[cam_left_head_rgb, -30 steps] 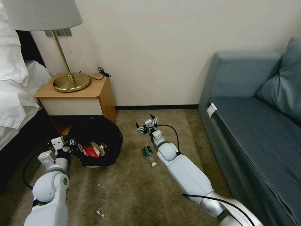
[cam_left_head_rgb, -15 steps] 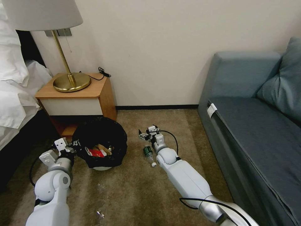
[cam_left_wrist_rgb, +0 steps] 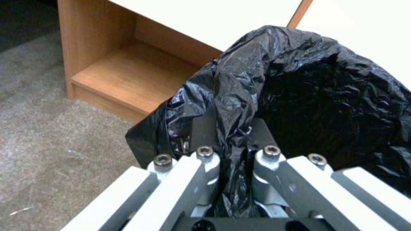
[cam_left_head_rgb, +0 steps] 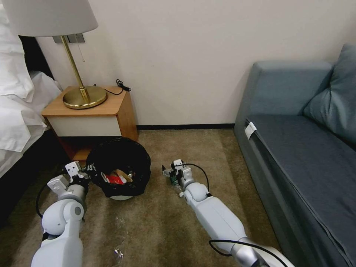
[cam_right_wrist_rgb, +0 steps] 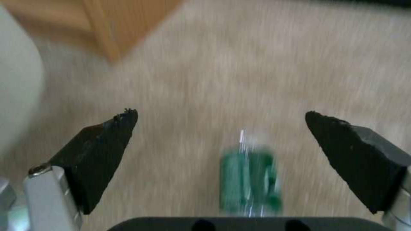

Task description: Pick up the trash bin, then pick up the garbage on the floor and place it into the trash bin.

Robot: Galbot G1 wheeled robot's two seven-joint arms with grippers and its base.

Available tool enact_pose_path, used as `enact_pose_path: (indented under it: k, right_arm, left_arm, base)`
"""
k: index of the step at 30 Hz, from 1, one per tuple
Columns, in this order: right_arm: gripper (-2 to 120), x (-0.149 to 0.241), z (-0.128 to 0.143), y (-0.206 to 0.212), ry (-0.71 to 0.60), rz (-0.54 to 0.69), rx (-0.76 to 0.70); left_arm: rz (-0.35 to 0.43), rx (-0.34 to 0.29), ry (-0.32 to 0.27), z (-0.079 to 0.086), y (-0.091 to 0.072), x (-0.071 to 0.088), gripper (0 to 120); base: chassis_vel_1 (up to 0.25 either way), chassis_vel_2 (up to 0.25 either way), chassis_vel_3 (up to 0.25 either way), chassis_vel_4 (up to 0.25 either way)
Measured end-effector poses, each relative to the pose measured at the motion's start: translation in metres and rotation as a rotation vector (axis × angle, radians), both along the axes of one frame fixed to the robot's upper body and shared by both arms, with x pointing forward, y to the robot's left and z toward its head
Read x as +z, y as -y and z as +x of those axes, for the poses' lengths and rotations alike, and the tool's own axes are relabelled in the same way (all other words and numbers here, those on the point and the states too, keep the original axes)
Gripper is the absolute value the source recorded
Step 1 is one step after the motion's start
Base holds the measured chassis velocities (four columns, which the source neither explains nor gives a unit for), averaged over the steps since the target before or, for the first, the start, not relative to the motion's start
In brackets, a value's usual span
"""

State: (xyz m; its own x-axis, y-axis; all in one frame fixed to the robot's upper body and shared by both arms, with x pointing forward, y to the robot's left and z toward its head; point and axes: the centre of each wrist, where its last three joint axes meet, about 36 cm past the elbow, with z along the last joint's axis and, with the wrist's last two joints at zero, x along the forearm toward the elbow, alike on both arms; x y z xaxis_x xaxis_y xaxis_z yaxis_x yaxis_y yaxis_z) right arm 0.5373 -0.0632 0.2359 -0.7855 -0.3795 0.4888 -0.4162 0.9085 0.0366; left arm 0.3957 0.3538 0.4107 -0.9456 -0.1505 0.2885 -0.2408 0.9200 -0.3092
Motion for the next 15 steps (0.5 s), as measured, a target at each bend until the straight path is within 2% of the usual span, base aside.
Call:
enact_pose_path:
  k: [5,15]
  right_arm:
    - [100,-0.007,0.001,0.005,-0.137,-0.031,-0.014]
    - [100,-0.03,0.003,0.015,-0.176,-0.08,0.026]
  left_arm:
    - [0.004,-0.002,-0.001,-0.002,0.002,-0.003,4]
    - [0.011,-0.001,0.004,0.0,0.006,-0.004,4]
  base:
    - [0.0,0.0,0.0,0.0]
    - [0.0,0.0,0.0,0.0]
